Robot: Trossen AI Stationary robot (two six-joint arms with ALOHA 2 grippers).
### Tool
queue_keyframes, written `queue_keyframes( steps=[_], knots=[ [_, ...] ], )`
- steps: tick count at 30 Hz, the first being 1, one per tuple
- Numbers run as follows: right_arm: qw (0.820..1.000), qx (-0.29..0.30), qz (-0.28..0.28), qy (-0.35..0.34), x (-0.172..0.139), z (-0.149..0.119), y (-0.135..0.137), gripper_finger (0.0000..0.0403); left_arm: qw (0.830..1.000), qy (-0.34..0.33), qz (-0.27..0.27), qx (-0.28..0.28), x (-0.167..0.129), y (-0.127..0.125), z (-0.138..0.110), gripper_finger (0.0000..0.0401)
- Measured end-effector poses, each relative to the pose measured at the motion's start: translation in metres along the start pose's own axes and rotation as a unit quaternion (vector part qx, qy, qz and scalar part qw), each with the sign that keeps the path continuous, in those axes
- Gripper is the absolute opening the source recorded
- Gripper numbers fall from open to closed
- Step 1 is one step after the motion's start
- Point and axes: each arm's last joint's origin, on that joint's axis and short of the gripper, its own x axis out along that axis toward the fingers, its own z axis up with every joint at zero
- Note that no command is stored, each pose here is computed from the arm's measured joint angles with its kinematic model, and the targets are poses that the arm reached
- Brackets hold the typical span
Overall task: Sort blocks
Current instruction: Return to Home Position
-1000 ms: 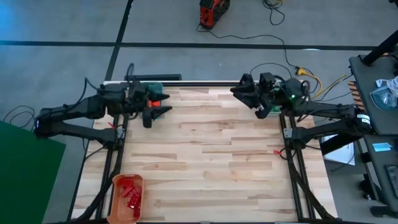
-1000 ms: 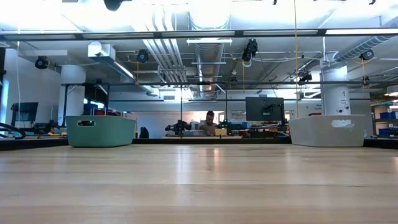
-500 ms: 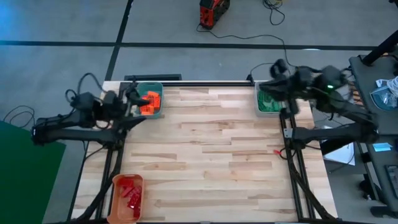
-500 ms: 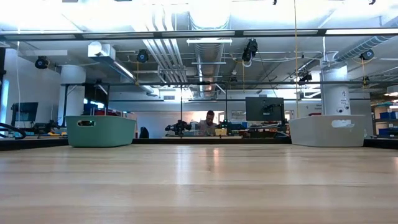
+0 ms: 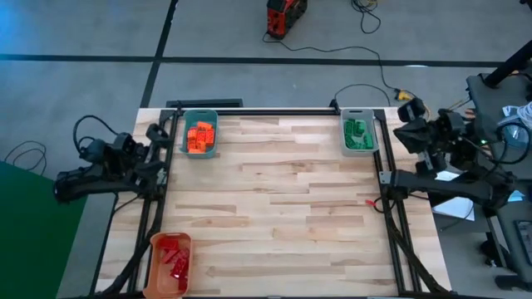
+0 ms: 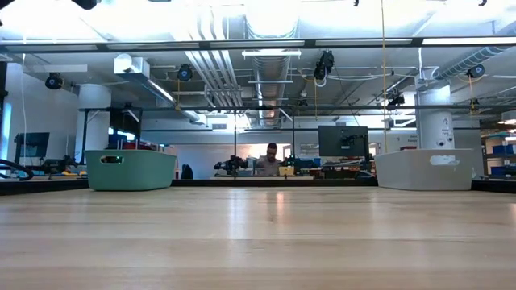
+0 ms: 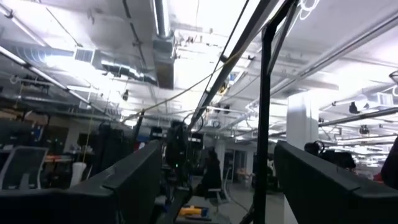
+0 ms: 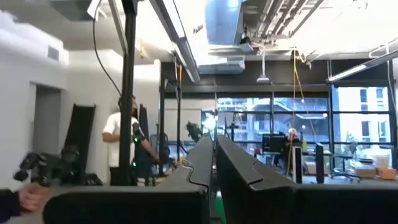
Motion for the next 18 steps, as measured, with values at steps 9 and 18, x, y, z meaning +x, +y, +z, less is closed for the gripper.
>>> queue_keyframes(
  steps=[9, 18],
  knots=[
    [1.0, 0.005, 0.0, -0.007, -0.019, -0.013, 0.006, 0.0012, 1.0, -0.023, -0.006, 0.0, -0.02, 0.0, -0.014, 0.0283],
    [0.974, 0.227, 0.004, 0.005, -0.026, -0.018, 0.009, 0.0013, 0.996, -0.018, 0.031, -0.086, -0.017, 0.005, -0.023, 0.0283]
  ],
)
